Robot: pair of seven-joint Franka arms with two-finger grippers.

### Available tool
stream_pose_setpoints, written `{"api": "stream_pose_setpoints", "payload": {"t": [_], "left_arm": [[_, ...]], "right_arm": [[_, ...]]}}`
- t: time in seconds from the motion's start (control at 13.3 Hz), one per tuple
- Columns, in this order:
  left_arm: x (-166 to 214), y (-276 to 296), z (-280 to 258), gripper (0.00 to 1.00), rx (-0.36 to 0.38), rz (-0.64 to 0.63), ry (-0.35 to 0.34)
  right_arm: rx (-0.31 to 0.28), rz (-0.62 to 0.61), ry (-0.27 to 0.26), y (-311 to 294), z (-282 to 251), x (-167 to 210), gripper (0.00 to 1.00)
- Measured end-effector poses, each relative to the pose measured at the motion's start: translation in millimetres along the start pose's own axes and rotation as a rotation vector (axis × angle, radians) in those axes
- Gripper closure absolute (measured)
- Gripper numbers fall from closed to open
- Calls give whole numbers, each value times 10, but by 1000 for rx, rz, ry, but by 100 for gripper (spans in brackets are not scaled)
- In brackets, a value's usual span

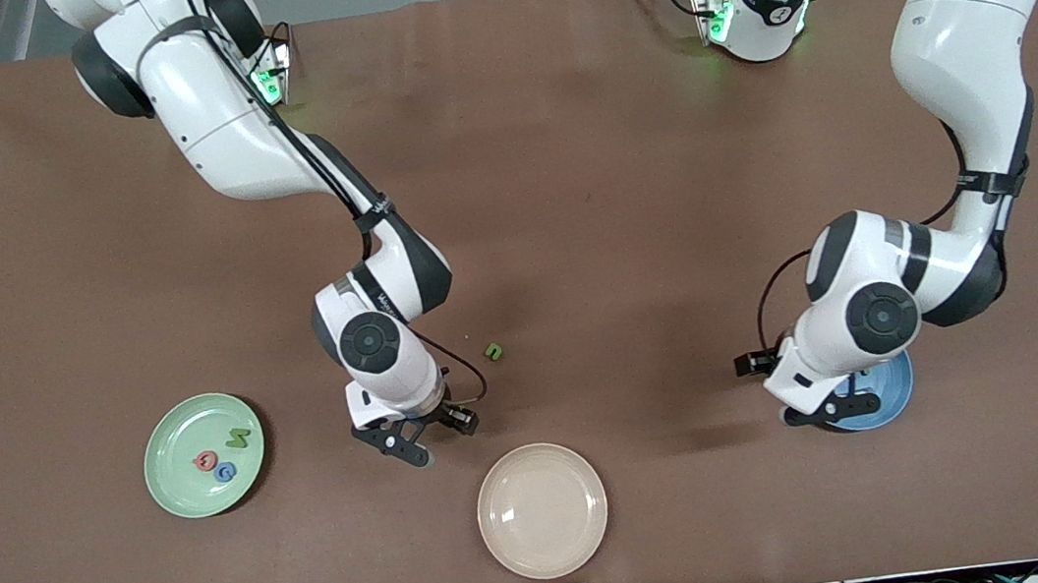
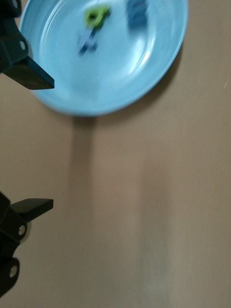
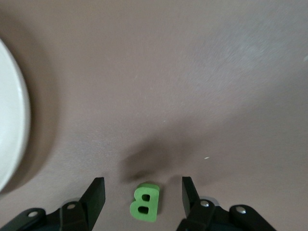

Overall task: Sort upper and lower case letters into plates
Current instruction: 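Carry the green B to the green plate while the left gripper reaches green n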

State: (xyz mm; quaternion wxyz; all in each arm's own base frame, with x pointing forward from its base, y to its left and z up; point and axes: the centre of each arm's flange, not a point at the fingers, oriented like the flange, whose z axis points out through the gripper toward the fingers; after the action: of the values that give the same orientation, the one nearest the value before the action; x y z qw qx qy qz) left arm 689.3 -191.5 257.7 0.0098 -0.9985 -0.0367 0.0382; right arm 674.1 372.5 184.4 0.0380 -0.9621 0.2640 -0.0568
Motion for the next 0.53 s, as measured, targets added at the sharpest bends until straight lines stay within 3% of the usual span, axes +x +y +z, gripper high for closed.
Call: {"api": "stream_pose_setpoints", "payload": {"t": [0.3,0.53], "left_arm": [[-278,646,-20,2,-27,-88,-18],[-393,875,-7,2,-31,-112,-25]], "right_arm": [[-6,0,14,-42,49,-52,30],[-12,-13,22,-74,19,-79,62]]}}
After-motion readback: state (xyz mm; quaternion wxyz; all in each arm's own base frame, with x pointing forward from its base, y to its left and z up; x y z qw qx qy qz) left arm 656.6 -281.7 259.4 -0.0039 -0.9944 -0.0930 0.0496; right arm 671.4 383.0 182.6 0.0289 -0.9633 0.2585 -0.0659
